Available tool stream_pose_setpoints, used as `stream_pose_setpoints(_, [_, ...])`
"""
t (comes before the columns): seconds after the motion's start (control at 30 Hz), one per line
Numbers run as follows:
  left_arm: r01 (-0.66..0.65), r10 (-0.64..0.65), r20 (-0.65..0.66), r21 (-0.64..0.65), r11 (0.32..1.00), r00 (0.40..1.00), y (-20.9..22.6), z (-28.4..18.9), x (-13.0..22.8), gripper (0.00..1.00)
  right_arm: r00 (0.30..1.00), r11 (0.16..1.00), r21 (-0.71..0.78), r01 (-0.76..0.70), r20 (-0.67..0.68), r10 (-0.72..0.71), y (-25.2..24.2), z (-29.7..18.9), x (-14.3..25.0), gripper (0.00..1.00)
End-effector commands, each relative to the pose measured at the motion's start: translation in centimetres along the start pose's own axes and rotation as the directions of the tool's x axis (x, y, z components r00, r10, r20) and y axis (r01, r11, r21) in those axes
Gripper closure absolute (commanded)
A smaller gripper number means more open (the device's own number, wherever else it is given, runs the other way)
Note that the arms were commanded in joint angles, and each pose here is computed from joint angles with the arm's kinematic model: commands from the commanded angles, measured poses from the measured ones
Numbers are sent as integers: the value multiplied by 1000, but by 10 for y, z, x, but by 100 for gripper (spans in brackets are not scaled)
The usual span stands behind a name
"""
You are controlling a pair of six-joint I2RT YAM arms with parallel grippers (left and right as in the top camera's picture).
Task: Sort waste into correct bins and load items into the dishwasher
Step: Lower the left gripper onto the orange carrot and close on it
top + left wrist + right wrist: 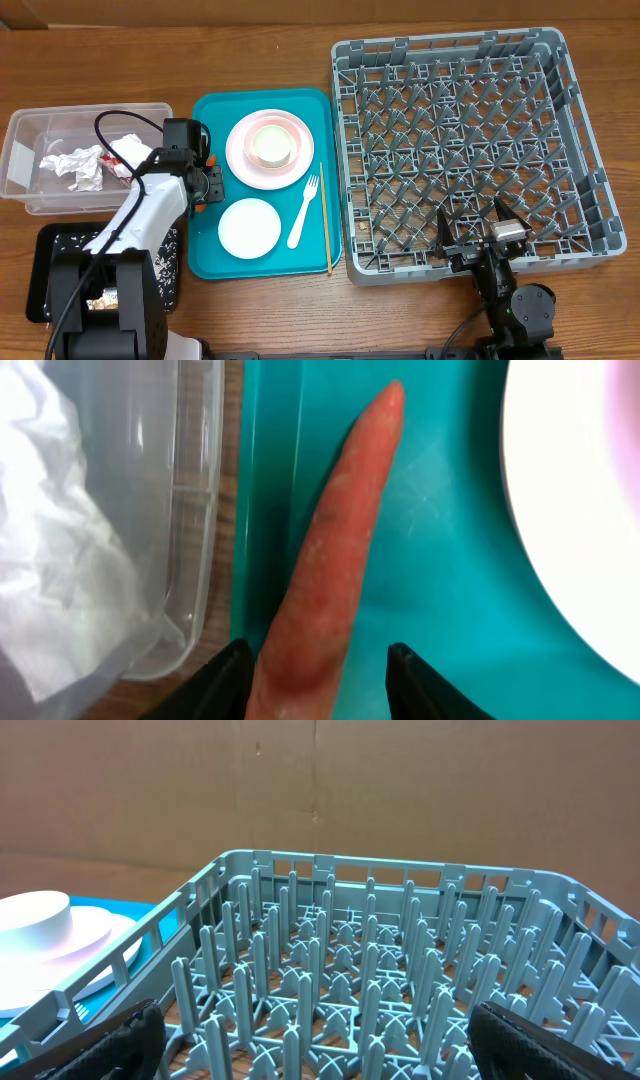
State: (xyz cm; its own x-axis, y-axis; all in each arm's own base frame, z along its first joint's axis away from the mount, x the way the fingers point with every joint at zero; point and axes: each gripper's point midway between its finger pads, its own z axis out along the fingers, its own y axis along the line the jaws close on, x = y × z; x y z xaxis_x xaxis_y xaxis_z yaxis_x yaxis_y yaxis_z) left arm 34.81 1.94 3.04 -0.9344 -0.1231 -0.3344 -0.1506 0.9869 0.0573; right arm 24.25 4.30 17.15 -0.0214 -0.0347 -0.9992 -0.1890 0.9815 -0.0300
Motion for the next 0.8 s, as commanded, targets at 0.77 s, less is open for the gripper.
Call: stream_pose_setpoints(0.77, [-25, 26, -20, 50, 998, 999, -12, 23, 12, 58, 1000, 1000, 9, 0, 4, 0, -2, 0, 2, 0])
